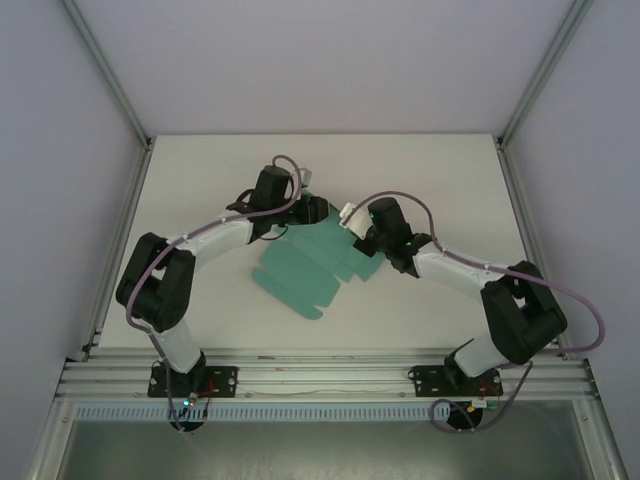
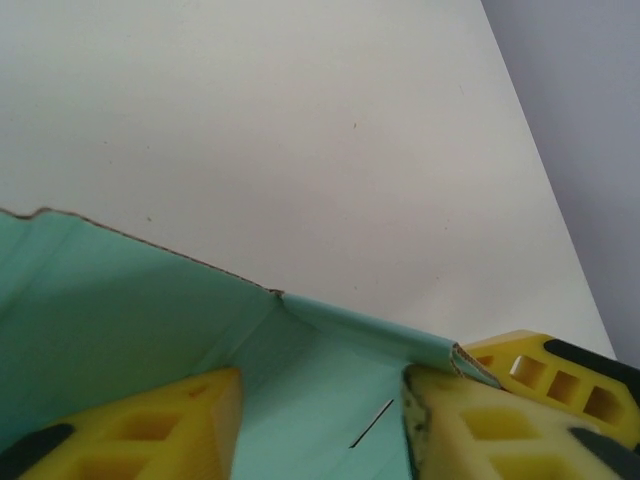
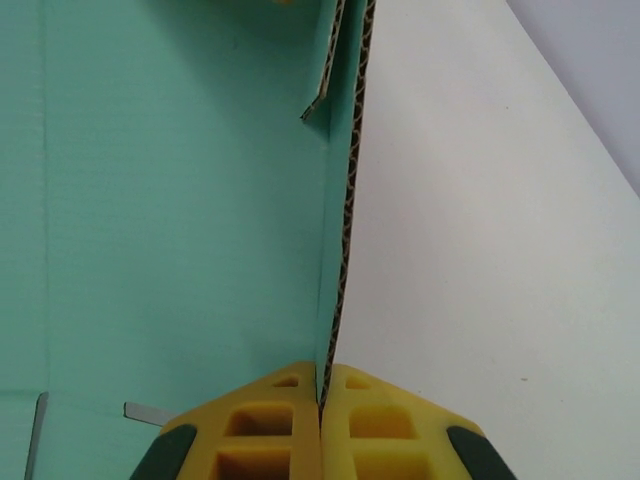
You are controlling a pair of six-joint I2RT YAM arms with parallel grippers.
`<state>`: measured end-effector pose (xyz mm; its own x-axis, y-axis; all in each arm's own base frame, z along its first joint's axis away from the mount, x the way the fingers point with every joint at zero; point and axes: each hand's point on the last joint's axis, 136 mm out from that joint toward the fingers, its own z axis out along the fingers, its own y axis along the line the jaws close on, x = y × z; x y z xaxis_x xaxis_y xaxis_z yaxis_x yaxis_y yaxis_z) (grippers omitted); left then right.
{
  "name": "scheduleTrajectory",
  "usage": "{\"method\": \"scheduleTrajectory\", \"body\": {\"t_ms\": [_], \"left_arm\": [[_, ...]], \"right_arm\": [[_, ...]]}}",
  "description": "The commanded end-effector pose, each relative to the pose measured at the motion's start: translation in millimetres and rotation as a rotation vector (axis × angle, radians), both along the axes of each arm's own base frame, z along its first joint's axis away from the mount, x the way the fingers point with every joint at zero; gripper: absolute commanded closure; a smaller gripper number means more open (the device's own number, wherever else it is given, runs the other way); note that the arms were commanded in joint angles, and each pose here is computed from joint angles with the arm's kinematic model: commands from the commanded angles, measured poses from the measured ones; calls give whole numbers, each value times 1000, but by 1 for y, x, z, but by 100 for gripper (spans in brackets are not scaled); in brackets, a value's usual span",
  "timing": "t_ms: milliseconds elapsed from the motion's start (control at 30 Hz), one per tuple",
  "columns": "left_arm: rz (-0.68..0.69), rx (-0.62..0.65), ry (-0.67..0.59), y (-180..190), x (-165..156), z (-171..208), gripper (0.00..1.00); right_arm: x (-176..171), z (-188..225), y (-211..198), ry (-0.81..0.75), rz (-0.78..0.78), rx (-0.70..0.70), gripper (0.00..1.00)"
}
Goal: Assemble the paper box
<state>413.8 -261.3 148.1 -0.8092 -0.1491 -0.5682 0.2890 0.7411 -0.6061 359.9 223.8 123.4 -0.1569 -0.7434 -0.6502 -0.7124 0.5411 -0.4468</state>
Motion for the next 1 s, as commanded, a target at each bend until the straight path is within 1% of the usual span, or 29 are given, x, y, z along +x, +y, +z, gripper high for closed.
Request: {"method": "scheduleTrajectory", "body": {"t_ms": [0, 100, 233, 267, 333, 400, 533, 667, 767, 867, 900, 967], "left_arm": [[25, 43, -55, 10, -6, 17, 43], [101, 78, -68, 41, -14, 16, 30], [259, 128, -19, 103, -24, 0, 4], [291, 141, -3, 118, -27, -6, 0], [365, 178, 32, 146, -32, -18, 0], [398, 225, 51, 163, -37, -28, 0], [423, 289, 83, 177, -37, -45, 0], [485, 352, 119, 192, -30, -62, 0], [468, 352, 131, 188, -22, -71, 0], [398, 316, 108, 174, -14, -75, 3], [351, 288, 87, 165, -12, -73, 5], [293, 222, 40, 152, -14, -68, 5]], "right_arm": [[9, 28, 2, -100, -13, 8, 100], [8, 26, -5, -107, -31, -25, 100], [7, 23, -11, -109, -43, -43, 100], [6, 22, -12, -106, -43, -44, 100], [4, 20, -12, -100, -33, -40, 100], [3, 20, -11, -94, -29, -30, 100], [2, 19, -12, -83, -27, -22, 100], [1, 21, -11, -75, -21, -2, 100], [-1, 24, -9, -65, -5, 19, 100], [-1, 26, -9, -58, -3, 35, 100], [0, 27, -10, -57, -9, 39, 100], [3, 26, -11, -48, -21, 45, 100]]}}
